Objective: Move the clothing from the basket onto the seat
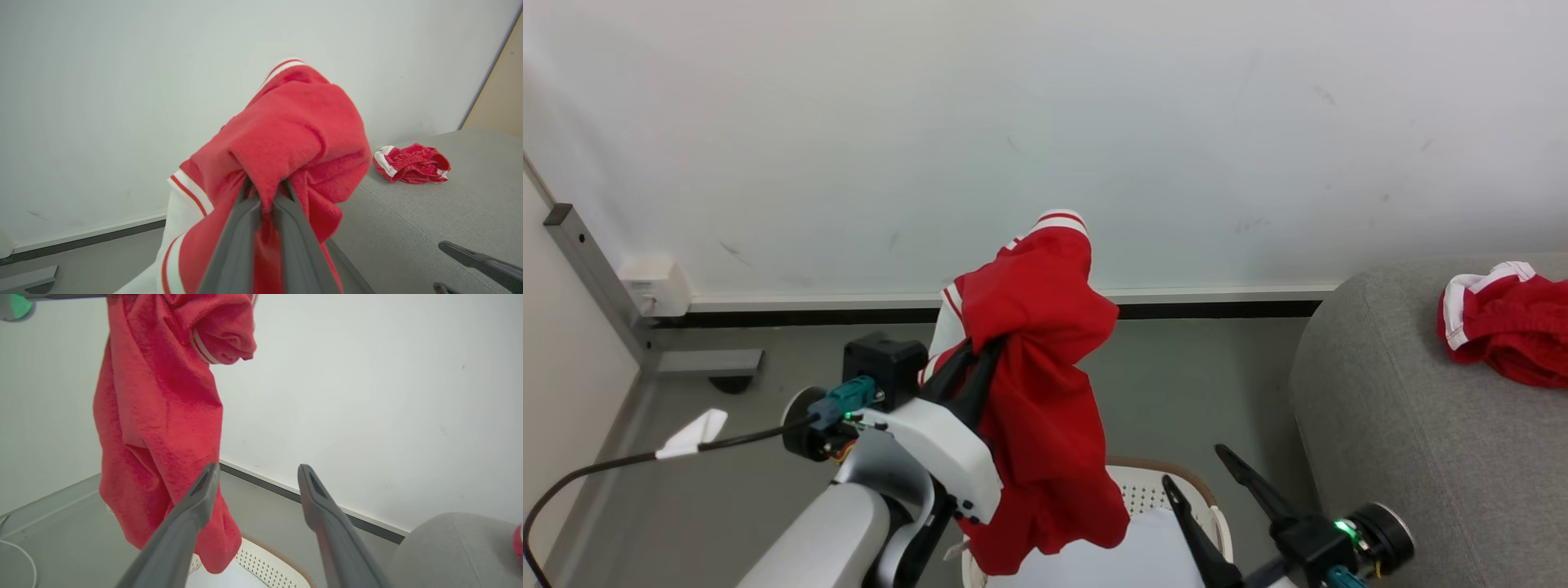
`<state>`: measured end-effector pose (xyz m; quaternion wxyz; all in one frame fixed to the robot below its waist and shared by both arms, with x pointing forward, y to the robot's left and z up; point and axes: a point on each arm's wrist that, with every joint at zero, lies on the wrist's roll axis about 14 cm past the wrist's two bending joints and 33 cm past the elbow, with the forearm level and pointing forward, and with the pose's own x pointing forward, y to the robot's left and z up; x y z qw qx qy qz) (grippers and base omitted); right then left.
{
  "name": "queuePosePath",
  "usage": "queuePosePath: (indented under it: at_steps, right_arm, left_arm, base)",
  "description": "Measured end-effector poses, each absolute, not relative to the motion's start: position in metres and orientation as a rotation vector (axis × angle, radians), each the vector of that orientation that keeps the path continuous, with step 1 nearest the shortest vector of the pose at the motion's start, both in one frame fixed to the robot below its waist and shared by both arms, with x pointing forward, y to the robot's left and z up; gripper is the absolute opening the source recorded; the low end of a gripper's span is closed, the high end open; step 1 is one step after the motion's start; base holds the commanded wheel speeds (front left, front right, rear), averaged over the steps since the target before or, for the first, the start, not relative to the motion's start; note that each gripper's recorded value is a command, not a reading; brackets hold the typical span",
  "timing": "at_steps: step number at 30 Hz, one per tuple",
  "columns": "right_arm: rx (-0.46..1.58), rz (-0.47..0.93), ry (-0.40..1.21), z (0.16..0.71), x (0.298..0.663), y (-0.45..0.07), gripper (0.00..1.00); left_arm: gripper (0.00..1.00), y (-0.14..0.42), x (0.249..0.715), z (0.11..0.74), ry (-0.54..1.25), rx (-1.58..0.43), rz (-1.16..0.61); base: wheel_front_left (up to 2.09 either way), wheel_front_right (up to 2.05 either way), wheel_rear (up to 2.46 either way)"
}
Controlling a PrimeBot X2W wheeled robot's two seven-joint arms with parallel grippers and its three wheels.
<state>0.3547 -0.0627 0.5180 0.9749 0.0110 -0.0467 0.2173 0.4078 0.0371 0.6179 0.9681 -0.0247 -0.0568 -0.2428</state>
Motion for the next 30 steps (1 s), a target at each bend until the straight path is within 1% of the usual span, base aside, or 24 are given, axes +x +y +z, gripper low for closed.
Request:
queuePosePath:
  at_steps: [6, 13, 21, 26, 27, 28, 29, 30]
  right_arm:
    - [-0.069, 0.643, -0.110, 0.534, 0.363, -0.013, 1.00]
    - [-0.177, 0.791, -0.069, 0.530, 0.374, 0.012, 1.00]
    - [-0.246, 0.891, -0.010, 0.520, 0.377, 0.031, 1.00]
    - [-0.189, 0.929, 0.039, 0.512, 0.368, 0.045, 1.00]
    - [-0.180, 0.934, 0.048, 0.511, 0.366, 0.047, 0.85]
    - [-0.169, 0.935, 0.052, 0.511, 0.366, 0.047, 0.42]
    - [-0.156, 0.936, 0.054, 0.513, 0.367, 0.049, 0.23]
    - [-0.145, 0.935, 0.055, 0.514, 0.367, 0.049, 0.00]
  left_arm:
    - [0.00, 0.026, 0.402, 0.619, -0.107, -0.049, -0.529]
    - [0.00, 0.007, 0.389, 0.618, -0.091, -0.039, -0.605]
    - [0.00, -0.012, 0.377, 0.617, -0.072, -0.046, -0.678]
    - [0.00, -0.018, 0.374, 0.618, -0.070, -0.058, -0.696]
    - [0.00, -0.018, 0.374, 0.618, -0.069, -0.061, -0.699]
    - [0.00, -0.019, 0.374, 0.618, -0.068, -0.062, -0.702]
    - [0.00, -0.019, 0.374, 0.617, -0.067, -0.062, -0.703]
    - [0.00, -0.019, 0.374, 0.617, -0.066, -0.062, -0.703]
  base:
    - [0.00, 0.00, 0.00]
    - [0.00, 0.00, 0.00]
    - [0.00, 0.00, 0.00]
    - [0.00, 0.00, 0.00]
    - [0.00, 0.00, 0.00]
    - [0.00, 0.00, 0.00]
    - [0.00, 0.00, 0.00]
    - [0.00, 0.00, 0.00]
